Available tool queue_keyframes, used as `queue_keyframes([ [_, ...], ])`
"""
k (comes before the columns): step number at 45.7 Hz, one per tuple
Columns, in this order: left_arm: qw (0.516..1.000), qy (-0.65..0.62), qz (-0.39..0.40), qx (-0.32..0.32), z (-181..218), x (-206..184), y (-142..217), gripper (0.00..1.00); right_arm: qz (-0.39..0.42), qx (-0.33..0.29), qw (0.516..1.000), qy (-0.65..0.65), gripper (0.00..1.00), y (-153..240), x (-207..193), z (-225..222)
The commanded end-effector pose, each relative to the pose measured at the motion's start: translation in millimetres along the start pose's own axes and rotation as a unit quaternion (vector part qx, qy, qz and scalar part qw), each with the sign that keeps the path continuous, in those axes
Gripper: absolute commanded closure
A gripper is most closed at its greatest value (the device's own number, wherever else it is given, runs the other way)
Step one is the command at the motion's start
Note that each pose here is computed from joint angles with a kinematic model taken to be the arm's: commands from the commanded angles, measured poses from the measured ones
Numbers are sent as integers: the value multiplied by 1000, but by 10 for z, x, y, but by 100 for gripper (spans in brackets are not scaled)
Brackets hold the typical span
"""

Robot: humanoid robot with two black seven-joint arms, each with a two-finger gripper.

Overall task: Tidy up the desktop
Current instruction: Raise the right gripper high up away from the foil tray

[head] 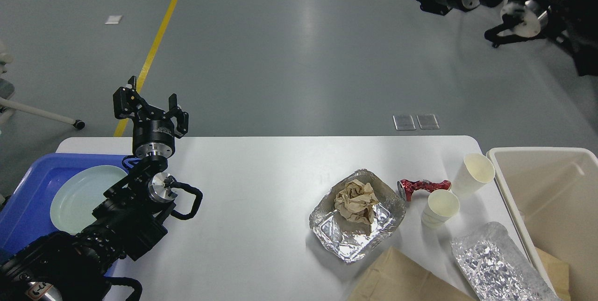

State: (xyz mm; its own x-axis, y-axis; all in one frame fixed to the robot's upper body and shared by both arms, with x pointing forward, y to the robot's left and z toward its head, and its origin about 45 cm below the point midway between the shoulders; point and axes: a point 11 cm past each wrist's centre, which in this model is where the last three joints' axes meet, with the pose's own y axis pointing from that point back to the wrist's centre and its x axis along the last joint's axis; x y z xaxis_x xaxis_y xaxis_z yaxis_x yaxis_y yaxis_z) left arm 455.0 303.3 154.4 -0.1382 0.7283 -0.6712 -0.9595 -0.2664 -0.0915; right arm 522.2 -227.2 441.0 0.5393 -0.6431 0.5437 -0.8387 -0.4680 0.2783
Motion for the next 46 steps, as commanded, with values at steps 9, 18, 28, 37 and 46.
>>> queue_keyframes([
  [9,1000,0,0,0,0,0,0,0,-170,-117,951,230,0,714,-105,-719],
  [18,1000,0,0,0,0,0,0,0,-222,-161,915,297,0,1207,-254,-1092],
  [28,1000,0,0,0,0,0,0,0,-296,-176,889,301,0,1723,-577,-1497],
  [37,1000,0,0,0,0,0,0,0,-301,-149,885,322,0,2022,-769,-1821],
  [46,1000,0,0,0,0,0,0,0,-314,-156,887,302,0,2061,-791,-1677],
])
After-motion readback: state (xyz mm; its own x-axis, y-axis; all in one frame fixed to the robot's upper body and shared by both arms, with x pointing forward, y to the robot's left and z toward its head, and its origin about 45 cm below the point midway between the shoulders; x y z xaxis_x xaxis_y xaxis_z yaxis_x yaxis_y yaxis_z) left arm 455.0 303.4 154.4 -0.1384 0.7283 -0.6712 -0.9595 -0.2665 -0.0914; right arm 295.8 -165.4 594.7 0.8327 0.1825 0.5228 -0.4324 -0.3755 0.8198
